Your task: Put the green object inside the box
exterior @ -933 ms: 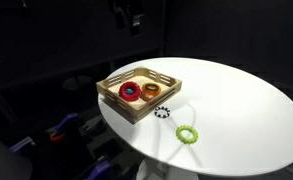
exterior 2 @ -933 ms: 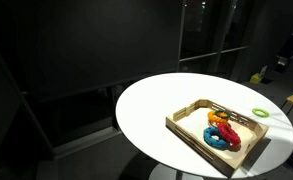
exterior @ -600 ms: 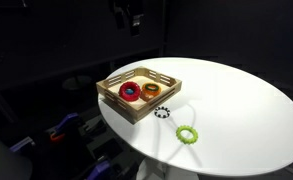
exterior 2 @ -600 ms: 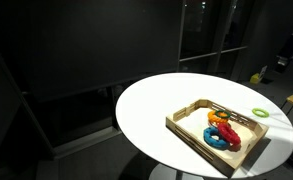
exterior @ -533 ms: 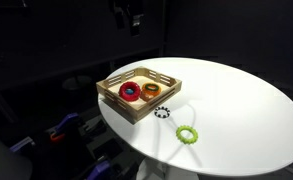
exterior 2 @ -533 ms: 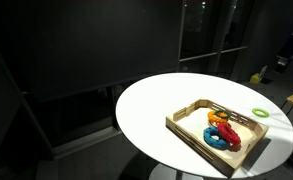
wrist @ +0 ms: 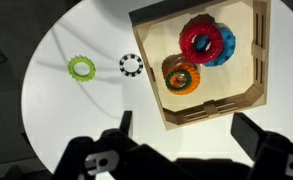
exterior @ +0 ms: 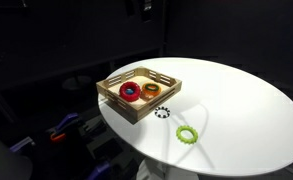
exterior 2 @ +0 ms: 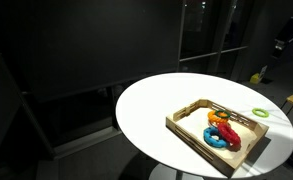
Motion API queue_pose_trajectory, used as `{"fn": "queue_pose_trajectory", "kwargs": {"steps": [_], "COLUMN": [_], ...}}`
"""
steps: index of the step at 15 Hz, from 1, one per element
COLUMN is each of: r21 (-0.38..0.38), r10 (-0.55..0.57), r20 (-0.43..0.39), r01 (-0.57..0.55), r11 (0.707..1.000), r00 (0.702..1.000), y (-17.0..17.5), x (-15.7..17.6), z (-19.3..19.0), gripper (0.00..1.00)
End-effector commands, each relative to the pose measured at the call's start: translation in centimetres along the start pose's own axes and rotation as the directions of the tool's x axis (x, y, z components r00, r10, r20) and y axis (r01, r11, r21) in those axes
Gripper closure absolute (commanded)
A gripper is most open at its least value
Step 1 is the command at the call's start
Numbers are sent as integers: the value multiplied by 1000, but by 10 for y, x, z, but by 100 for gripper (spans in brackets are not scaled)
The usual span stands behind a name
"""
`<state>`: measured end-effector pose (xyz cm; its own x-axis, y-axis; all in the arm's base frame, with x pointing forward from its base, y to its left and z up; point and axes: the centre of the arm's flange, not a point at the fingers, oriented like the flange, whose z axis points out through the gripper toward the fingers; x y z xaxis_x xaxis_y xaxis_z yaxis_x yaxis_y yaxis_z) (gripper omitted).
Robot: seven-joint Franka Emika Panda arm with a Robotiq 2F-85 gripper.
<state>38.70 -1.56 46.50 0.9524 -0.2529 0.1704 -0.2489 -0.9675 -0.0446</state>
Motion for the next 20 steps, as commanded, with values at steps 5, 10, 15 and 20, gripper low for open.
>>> {"fn": "queue_pose_trajectory", "kwargs": {"steps": [5, 10, 15, 20], "r21": [-24, -56, -79, -86], "r10": [131, 193, 211, 240], "r20": [44, 91, 88, 113], "r01": [-130, -189, -204, -231], "r11": [991, 980, 976, 969], "r00": [990, 977, 974, 964], "y": [53, 89, 118, 138], "x": [44, 50, 50, 49], "z": [12, 53, 95, 126], "gripper": [0, 0, 0, 0]}}
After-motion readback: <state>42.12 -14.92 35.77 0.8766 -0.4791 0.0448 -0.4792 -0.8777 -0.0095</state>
